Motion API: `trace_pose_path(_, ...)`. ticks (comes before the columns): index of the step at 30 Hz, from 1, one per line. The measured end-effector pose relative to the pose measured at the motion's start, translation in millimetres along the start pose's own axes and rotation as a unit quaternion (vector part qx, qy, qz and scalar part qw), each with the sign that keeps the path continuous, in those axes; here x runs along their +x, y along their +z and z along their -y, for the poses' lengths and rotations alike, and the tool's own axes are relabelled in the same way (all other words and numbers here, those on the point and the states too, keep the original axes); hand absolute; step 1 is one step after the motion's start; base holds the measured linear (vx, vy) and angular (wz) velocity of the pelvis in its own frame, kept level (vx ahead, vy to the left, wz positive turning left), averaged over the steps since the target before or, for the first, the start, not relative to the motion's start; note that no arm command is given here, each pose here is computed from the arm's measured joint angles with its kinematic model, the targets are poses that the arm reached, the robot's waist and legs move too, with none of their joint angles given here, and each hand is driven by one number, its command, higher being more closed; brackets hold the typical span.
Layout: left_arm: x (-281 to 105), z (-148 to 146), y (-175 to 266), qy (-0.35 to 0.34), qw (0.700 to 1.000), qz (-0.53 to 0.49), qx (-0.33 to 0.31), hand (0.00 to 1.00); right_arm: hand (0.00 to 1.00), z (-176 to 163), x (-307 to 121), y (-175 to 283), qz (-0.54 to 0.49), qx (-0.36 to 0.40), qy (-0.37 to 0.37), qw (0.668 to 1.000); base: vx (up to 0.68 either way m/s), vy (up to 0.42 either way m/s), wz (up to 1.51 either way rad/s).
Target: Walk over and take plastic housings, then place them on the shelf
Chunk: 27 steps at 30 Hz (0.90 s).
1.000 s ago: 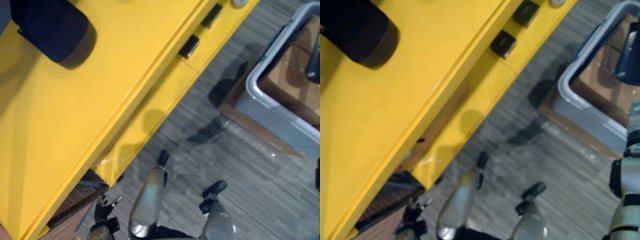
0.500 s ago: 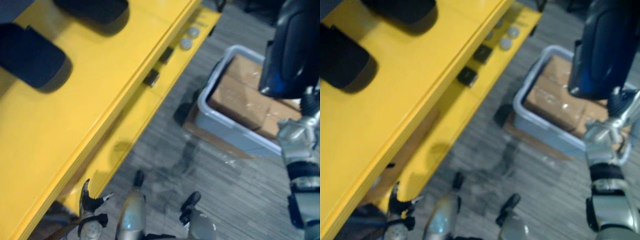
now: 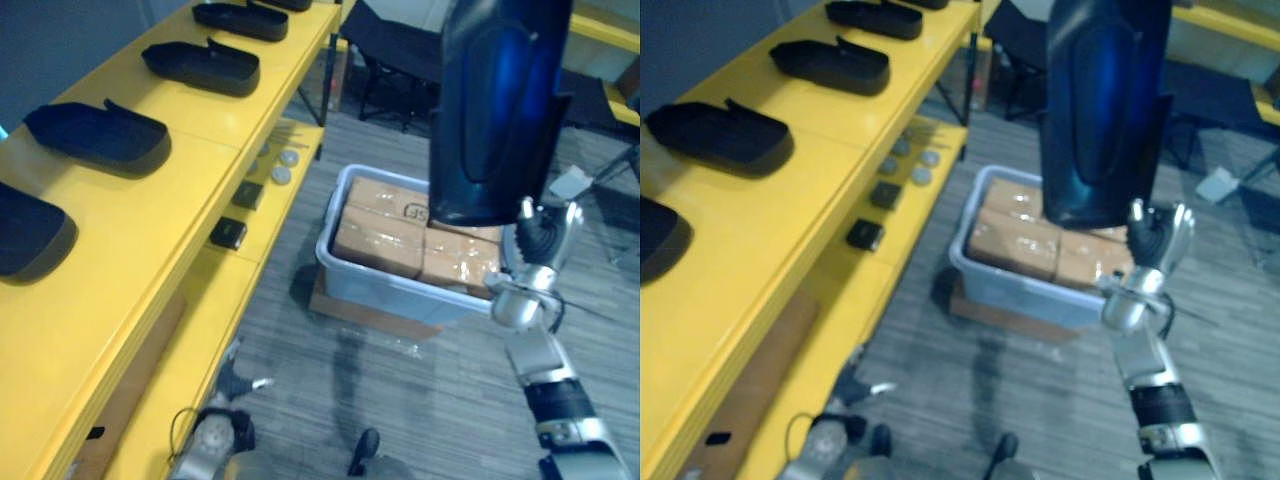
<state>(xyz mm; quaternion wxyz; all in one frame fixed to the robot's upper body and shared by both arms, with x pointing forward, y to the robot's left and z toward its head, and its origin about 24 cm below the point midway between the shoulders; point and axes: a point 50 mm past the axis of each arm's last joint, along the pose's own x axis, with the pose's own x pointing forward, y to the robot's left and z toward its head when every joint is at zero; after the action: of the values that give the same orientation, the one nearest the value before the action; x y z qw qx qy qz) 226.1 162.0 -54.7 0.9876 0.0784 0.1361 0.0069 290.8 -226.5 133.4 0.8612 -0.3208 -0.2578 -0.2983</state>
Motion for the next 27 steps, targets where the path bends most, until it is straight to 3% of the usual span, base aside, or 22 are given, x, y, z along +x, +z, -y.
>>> trace_pose_path(5, 13.0, 30.0, 29.7, -0.065, 0.982, 0.011, -0.180, 0.00, 1.00, -16.7, -13.1, 9.3, 0.015, 0.023, 0.042, 0.999, 0.02, -0.002, 0.02)
trace_pose_path(10, 18.4, 45.6, 44.2, -0.101, 0.950, 0.002, -0.295, 0.00, 1.00, -30.7, -30.2, 14.1, 0.024, 0.033, 0.090, 0.995, -0.01, -0.002, 0.00)
trace_pose_path(19, 19.7, 49.4, 52.9, -0.116, 0.922, -0.005, -0.369, 0.00, 1.00, -49.0, -57.2, 15.9, 0.010, 0.043, 0.142, 0.989, -0.01, -0.001, 0.00)
trace_pose_path(27, 25.9, 59.7, 91.7, -0.158, 0.898, 0.053, -0.407, 0.00, 1.00, -72.1, -91.1, 12.5, -0.016, 0.043, 0.207, 0.977, -0.01, 0.001, 0.00)
